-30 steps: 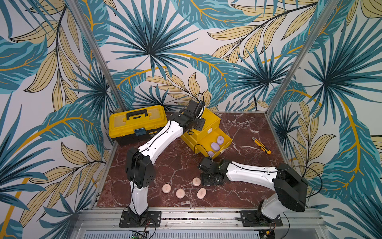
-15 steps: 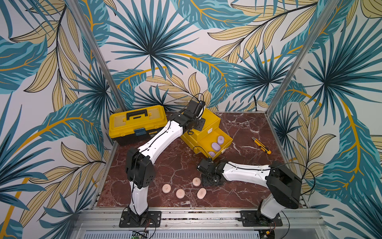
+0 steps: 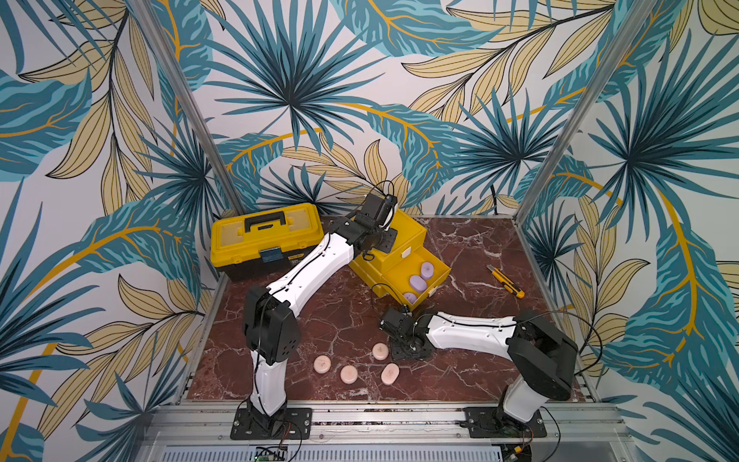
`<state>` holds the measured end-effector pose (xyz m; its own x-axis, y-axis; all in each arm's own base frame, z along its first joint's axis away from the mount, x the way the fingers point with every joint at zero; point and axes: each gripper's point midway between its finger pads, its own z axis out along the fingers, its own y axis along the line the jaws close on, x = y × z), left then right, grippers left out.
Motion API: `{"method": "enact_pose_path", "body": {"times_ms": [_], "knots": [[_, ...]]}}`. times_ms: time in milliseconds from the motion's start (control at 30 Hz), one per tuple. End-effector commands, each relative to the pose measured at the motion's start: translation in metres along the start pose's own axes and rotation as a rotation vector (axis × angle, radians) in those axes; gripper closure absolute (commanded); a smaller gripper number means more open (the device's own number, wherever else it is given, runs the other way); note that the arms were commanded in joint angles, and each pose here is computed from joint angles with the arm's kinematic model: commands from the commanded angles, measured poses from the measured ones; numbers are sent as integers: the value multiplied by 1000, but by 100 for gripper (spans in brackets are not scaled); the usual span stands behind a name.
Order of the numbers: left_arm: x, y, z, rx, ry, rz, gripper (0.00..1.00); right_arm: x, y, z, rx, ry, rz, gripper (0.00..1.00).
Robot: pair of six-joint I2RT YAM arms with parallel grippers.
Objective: Put the bluetooth earphones in the drawer according to color
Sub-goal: Pick up the Bluetooth earphone from the center of the board, then place the bluetooth earphone in the drawer.
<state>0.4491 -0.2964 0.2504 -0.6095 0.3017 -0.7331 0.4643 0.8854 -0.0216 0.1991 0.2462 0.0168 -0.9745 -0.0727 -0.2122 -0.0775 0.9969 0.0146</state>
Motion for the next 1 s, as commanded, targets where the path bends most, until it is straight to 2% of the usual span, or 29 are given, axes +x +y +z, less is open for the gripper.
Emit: {"method": "enact_pose_path", "body": {"times_ms": [0,100,300,467,600,800,967], "knots": [[11,-2,-10,13,32,13,51,-2,-5,0,39,-5,0,39],[11,-2,-10,13,32,14,51,-3,-8,-3,44,-15,1,45],[11,-2,-9,12,33,14,51,-8,-15,-23,39,-57,-17,50],[10,-3,-9,17,29,13,51,-10,-19,-55,-35,-113,-31,51],[11,-3,-7,17,34,15,51,-17,-18,-94,-145,-199,-33,51],[11,-3,-8,18,35,12,51,-51,-32,-147,-199,-335,13,52],[10,-4,-7,20,37,9,51,-97,-49,-167,-159,-405,47,52]]}}
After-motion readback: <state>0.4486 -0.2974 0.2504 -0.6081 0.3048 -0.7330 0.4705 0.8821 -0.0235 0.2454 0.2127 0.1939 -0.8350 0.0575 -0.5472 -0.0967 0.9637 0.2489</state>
